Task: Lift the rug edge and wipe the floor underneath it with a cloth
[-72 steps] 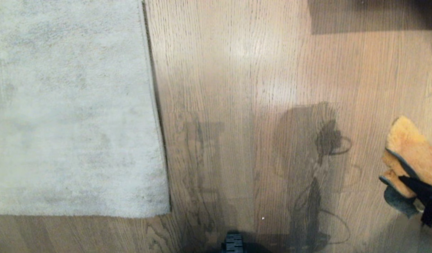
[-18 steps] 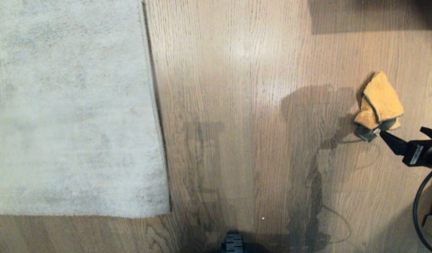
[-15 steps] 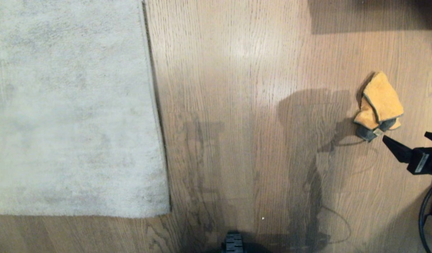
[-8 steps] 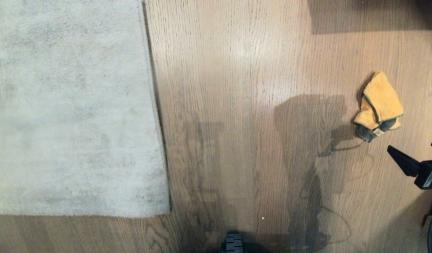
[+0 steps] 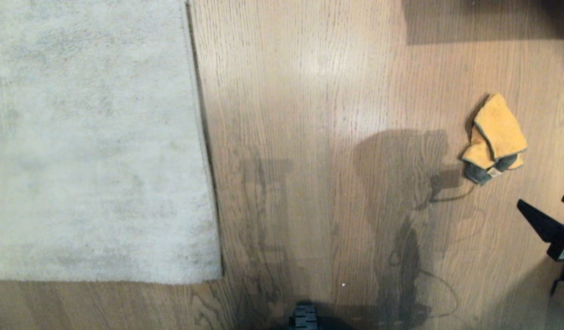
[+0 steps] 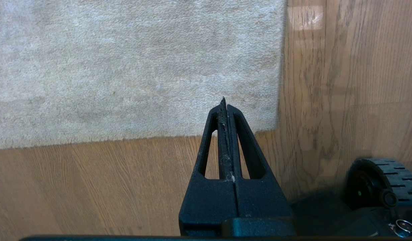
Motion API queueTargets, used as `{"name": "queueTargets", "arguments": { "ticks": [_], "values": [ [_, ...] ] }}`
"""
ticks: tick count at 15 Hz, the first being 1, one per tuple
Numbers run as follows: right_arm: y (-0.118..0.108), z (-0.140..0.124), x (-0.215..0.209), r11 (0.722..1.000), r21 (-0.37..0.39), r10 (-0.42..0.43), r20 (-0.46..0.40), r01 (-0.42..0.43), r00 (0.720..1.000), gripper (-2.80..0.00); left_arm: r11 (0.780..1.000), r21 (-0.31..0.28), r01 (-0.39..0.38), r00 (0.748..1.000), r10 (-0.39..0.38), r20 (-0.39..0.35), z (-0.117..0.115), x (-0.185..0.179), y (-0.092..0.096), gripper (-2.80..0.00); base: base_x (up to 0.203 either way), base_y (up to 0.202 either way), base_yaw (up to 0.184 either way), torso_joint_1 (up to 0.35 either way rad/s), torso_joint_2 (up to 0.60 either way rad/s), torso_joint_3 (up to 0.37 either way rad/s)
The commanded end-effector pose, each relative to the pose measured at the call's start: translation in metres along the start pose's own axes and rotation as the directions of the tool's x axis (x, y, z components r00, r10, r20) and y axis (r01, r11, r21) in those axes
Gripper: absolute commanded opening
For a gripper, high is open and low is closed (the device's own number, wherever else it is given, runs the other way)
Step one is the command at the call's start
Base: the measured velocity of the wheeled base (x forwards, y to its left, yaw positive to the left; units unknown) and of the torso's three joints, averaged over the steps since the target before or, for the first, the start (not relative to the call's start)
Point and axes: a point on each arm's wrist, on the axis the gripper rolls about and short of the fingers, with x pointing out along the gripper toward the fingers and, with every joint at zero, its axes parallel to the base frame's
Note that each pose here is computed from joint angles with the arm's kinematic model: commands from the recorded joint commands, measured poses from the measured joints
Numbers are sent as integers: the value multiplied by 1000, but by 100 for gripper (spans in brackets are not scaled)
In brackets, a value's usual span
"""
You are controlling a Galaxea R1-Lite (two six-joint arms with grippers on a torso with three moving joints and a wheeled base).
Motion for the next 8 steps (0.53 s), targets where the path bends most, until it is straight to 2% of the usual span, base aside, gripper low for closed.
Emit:
{"name": "queueTargets", "arguments": {
  "ticks": [1,8],
  "values": [
    [1,-2,-6,1000,-1,5,7,-5,1000,-280,1000,0,0,1000,0,1,0,0,0,-280,0,0,0,0,0,0],
    [7,-17,-52,1000,2,11,-42,-11,999,-280,1000,0,0,1000,0,1,0,0,0,-280,0,0,0,0,0,0]
  ]
}}
